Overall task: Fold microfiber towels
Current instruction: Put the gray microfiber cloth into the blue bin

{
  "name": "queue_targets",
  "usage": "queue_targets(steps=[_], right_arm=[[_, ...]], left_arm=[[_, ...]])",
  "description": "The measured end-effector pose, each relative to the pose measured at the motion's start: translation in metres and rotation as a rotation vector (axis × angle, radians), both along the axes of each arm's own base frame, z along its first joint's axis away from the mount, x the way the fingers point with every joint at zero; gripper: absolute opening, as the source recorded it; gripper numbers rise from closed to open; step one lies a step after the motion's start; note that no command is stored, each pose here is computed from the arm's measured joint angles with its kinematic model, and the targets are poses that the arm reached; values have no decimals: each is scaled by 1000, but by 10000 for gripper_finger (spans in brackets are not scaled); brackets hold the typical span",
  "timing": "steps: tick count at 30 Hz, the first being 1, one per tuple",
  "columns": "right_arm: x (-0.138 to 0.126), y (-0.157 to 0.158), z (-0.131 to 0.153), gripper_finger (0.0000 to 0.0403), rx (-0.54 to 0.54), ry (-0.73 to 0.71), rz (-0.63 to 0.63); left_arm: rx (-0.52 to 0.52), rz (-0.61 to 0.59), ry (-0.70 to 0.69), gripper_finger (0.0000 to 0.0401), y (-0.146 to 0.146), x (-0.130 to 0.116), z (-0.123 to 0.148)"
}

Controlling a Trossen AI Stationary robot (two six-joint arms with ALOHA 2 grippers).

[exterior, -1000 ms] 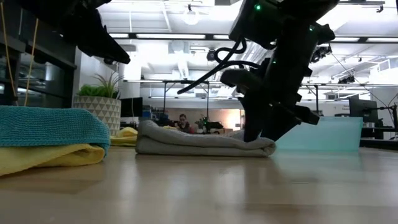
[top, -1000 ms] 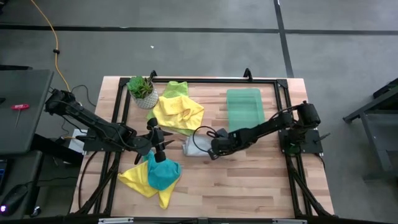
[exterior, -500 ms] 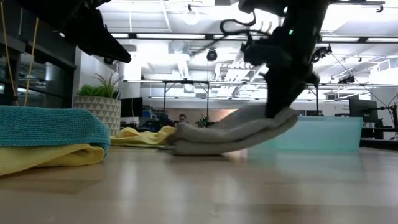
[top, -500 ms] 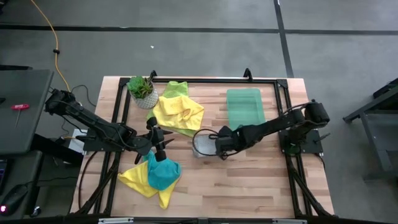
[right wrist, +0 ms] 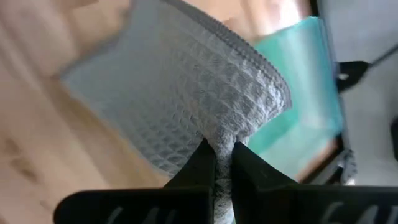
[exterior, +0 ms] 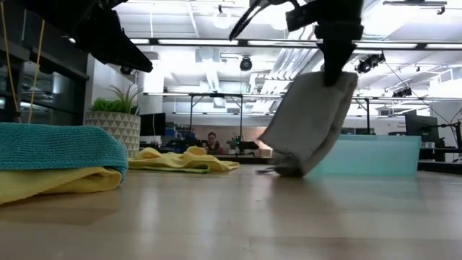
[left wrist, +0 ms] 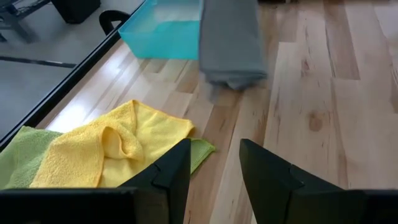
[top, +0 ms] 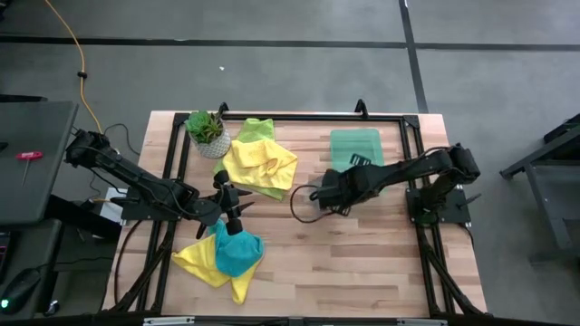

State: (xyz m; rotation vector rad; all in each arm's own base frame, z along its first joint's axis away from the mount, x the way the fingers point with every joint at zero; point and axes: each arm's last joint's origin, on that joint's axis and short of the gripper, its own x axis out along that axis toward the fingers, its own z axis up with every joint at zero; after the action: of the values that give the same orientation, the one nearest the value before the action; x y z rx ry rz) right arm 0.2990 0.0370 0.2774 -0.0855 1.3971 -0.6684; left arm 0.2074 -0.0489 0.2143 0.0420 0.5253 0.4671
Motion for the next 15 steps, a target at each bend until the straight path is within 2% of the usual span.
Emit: queue_targets(steps=[7,15], right_arm=[[6,-27,4,0,-14,-12,-28],[27,-73,6,0,-21,-204,-69]], left_arm=[[0,0,0,129,0,0,0],[13,-8,7,129,0,0,0]])
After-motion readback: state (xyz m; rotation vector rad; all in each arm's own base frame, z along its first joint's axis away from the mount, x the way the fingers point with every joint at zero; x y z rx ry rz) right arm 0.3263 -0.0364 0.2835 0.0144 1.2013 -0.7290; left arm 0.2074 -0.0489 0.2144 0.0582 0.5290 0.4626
